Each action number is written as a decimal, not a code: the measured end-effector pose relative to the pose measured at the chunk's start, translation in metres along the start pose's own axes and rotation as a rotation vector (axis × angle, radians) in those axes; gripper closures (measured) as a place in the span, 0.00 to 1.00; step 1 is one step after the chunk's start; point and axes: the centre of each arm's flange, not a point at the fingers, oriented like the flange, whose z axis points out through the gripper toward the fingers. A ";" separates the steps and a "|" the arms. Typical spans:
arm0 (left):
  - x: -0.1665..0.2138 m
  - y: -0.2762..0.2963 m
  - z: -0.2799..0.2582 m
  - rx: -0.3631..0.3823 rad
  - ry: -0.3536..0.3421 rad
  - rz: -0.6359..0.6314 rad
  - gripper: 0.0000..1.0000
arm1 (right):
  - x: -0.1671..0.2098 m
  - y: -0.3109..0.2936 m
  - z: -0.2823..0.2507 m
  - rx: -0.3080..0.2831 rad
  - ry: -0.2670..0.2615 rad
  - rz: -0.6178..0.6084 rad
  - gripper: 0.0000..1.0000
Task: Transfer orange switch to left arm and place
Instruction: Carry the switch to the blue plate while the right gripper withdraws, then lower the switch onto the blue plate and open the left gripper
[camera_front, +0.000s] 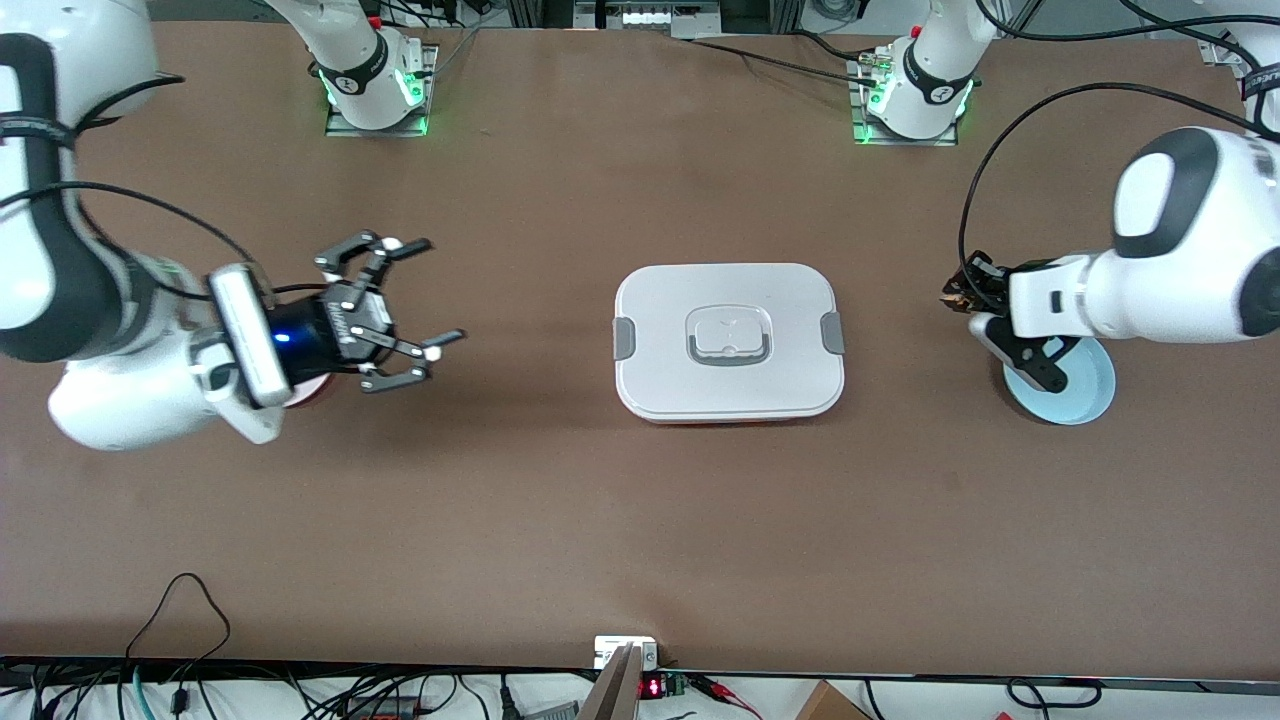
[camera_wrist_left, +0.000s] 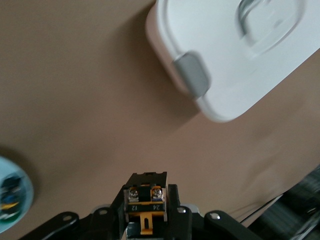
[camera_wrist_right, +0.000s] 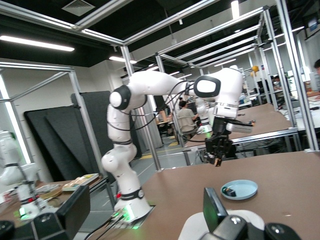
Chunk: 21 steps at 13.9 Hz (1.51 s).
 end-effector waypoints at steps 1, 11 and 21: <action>0.004 0.006 0.004 0.070 -0.058 0.036 0.66 | 0.001 -0.012 -0.021 0.013 -0.018 0.003 0.00; -0.012 -0.135 0.071 0.250 -0.276 0.403 0.66 | 0.099 -0.194 -0.163 -0.417 -0.742 0.150 0.00; -0.040 -0.258 0.172 0.196 -0.194 0.696 0.66 | 0.112 -0.176 -0.089 -1.193 -1.026 0.964 0.00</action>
